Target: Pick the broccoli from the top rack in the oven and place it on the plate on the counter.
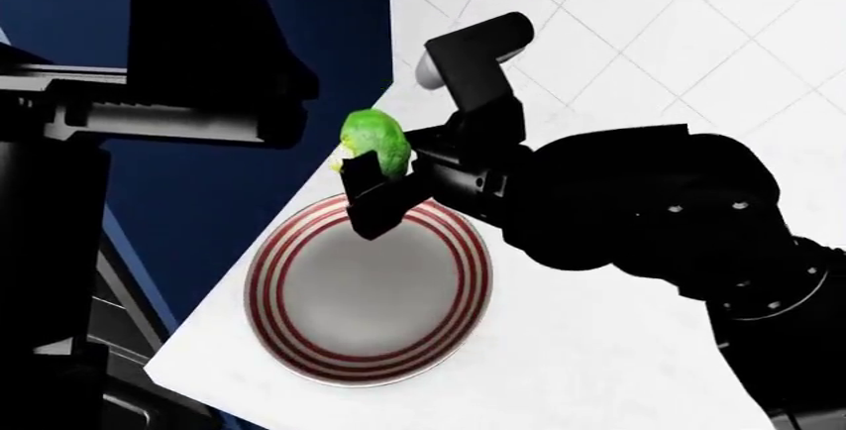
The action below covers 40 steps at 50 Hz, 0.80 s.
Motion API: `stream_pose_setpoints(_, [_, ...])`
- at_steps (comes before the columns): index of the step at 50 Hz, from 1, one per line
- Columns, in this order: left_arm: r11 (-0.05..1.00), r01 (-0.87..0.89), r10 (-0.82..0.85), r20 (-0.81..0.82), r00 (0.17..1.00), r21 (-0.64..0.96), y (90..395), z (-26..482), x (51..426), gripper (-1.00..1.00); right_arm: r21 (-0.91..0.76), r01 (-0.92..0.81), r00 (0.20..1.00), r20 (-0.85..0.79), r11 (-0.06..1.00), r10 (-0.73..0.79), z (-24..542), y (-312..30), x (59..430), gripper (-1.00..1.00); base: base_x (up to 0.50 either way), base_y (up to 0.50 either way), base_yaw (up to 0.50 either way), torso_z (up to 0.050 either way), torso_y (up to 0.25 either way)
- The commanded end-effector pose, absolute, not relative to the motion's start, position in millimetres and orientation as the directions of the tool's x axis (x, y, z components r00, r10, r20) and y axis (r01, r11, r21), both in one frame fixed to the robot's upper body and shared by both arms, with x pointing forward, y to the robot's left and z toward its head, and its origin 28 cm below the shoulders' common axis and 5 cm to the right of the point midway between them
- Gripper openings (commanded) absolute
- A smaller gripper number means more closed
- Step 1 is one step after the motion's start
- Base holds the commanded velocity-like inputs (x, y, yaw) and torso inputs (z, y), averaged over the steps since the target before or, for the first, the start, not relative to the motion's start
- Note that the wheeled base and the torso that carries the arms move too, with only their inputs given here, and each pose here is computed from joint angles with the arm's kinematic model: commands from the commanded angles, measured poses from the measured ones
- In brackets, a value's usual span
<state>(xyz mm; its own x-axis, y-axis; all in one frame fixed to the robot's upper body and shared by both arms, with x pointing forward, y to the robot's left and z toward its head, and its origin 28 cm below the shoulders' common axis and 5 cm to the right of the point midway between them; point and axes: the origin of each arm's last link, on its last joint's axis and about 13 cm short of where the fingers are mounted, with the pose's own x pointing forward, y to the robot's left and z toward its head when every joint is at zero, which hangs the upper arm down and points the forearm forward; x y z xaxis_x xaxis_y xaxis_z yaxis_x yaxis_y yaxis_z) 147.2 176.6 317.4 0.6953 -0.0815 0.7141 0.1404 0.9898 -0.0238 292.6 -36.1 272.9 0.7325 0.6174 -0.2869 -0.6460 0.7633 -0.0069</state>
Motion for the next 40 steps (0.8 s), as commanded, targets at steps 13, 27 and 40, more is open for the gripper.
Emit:
stream_pose_setpoints(13, [0.990, 0.140, -0.080, 0.715, 0.695, -0.025, 176.7, 317.3, 146.5, 1.00, -0.030, -0.662, 0.719, -0.311, 0.749, 0.622, 261.6, -35.2, 295.2, -1.00, 0.00, 0.00, 0.00, 0.000, 0.000])
stream_pose_setpoints(27, [0.990, 0.139, -0.079, 0.714, 0.696, -0.027, 176.6, 316.7, 146.5, 1.00, -0.027, -0.660, 0.714, -0.334, 0.751, 0.616, 251.9, -36.1, 296.3, -1.00, 0.00, 0.00, 0.00, 0.000, 0.001])
stream_pose_setpoints(40, [0.990, 0.139, -0.078, 0.715, 0.694, -0.027, 176.8, 317.2, 146.4, 1.00, -0.031, -0.663, 0.707, -0.354, 0.748, 0.613, 245.6, -35.4, 296.0, -1.00, 0.00, 0.00, 0.00, 0.000, 0.000])
